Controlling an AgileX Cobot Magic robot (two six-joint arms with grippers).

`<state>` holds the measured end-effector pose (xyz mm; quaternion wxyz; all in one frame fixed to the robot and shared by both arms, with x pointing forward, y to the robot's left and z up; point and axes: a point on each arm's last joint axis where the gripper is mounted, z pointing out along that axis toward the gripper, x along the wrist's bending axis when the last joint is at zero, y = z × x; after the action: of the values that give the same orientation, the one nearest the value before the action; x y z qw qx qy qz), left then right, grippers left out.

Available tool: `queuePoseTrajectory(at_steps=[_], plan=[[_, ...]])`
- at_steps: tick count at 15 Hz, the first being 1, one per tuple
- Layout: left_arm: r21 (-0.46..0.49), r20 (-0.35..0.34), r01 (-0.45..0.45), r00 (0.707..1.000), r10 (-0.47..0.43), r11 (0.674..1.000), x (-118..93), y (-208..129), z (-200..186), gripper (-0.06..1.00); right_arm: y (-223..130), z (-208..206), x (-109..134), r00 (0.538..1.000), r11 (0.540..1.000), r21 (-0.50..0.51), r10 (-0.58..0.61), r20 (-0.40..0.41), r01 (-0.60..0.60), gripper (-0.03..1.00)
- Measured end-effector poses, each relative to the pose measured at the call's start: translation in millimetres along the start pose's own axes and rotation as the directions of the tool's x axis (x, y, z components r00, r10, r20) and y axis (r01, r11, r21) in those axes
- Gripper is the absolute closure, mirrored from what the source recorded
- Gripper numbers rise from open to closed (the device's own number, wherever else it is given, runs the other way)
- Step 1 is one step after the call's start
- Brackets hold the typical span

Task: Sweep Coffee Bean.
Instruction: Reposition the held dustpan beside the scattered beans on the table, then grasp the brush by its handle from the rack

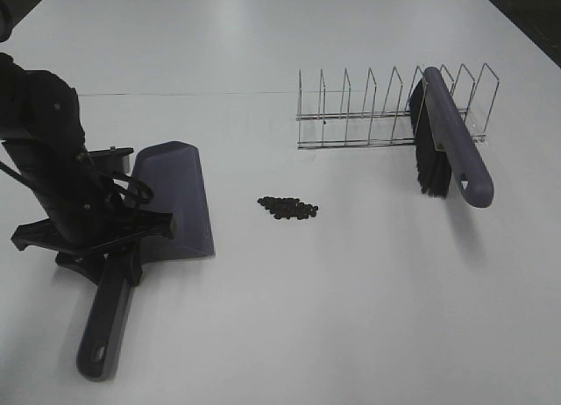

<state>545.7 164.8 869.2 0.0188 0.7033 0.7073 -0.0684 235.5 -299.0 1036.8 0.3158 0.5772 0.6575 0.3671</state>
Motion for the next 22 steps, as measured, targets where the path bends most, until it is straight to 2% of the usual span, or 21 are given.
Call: queuePoseTrajectory(at_steps=[4, 9, 13, 17, 21, 22], plan=[[-0.037, -0.106, -0.129, 0.987, 0.124, 0.991, 9, 0, -12, 0.6, 7, -6, 1, 0.999, 0.999, -0.017, -0.041, -0.01, 0.041, 0.22], [-0.057, -0.157, -0.246, 0.959, 0.234, 0.968, 12, 0, -23, 0.6, 43, -13, 2, 0.994, 0.994, 0.014, -0.105, -0.018, 0.105, 0.22], [-0.084, -0.153, -0.268, 0.955, 0.253, 0.96, 11, 3, -23, 0.6, 102, 13, 3, 1.0, 0.983, 0.182, 0.001, -0.015, 0.002, 0.22], [-0.084, -0.153, -0.268, 0.955, 0.253, 0.96, 11, 3, -23, 0.6, 148, 53, 3, 0.999, 0.947, 0.318, 0.04, -0.001, -0.037, 0.22], [-0.083, -0.148, -0.262, 0.957, 0.248, 0.961, 11, 3, -23, 0.6, 182, 110, 3, 0.998, 0.878, 0.476, 0.053, 0.016, -0.054, 0.25], [-0.083, -0.148, -0.262, 0.957, 0.248, 0.961, 11, 3, -23, 0.6, 197, 150, 3, 0.998, 0.813, 0.58, 0.051, 0.024, -0.056, 0.26]])
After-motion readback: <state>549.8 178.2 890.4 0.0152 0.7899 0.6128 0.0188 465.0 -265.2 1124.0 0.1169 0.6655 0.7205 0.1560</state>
